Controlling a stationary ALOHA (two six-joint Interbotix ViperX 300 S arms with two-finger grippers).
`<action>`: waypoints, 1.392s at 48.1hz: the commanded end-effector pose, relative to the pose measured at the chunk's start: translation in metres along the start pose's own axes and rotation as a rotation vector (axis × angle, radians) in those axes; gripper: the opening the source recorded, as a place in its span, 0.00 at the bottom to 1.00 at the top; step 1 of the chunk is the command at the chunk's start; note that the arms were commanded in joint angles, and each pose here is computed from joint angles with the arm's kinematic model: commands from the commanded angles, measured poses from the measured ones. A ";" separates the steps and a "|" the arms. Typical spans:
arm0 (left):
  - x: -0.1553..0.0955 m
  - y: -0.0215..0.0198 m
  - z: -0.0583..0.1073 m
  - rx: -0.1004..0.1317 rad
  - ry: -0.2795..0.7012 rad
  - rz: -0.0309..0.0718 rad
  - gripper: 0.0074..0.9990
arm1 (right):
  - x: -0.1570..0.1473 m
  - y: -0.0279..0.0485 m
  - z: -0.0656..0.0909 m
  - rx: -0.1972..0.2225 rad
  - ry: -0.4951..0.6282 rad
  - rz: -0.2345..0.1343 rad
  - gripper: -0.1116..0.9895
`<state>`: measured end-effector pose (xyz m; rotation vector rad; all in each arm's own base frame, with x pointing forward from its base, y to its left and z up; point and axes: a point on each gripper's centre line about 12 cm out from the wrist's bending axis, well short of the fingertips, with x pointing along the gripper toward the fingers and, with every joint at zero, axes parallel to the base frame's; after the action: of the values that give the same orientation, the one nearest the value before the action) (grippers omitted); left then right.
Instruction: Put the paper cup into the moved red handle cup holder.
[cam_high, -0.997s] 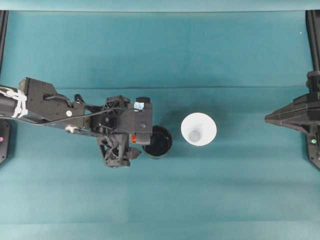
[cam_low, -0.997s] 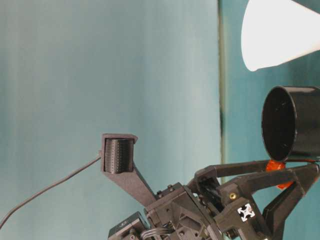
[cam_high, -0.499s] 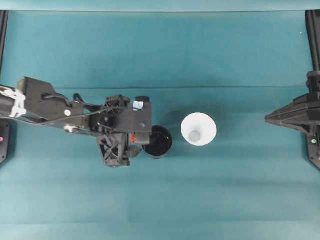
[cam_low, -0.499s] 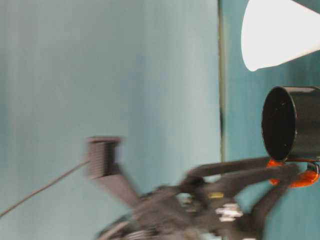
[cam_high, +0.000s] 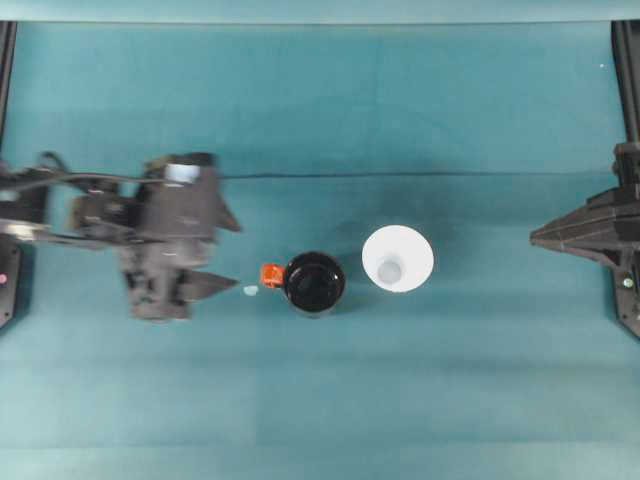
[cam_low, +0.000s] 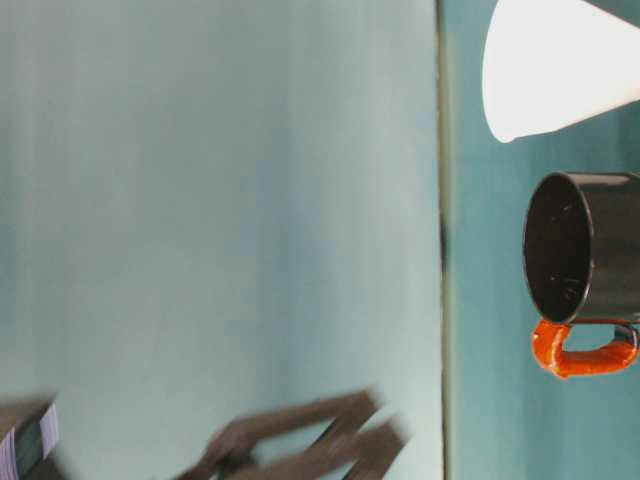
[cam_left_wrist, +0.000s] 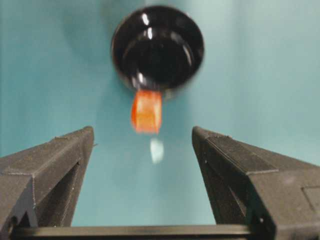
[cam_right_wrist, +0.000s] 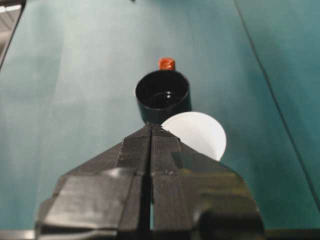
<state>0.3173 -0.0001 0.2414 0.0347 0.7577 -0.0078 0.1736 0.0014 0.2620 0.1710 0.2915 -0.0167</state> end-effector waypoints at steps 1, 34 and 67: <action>-0.018 -0.0007 0.001 0.002 -0.049 0.000 0.86 | 0.001 0.0003 0.003 0.013 -0.003 -0.001 0.00; -0.036 -0.0032 -0.016 -0.003 -0.066 -0.006 0.86 | 0.013 -0.0135 0.003 0.206 0.162 -0.114 0.03; -0.041 -0.0032 -0.021 -0.007 -0.074 -0.006 0.86 | 0.092 -0.0224 0.007 0.227 0.450 -0.201 0.89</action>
<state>0.2726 -0.0024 0.2474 0.0218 0.7086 -0.0097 0.2288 -0.0163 0.2606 0.3578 0.6338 -0.1798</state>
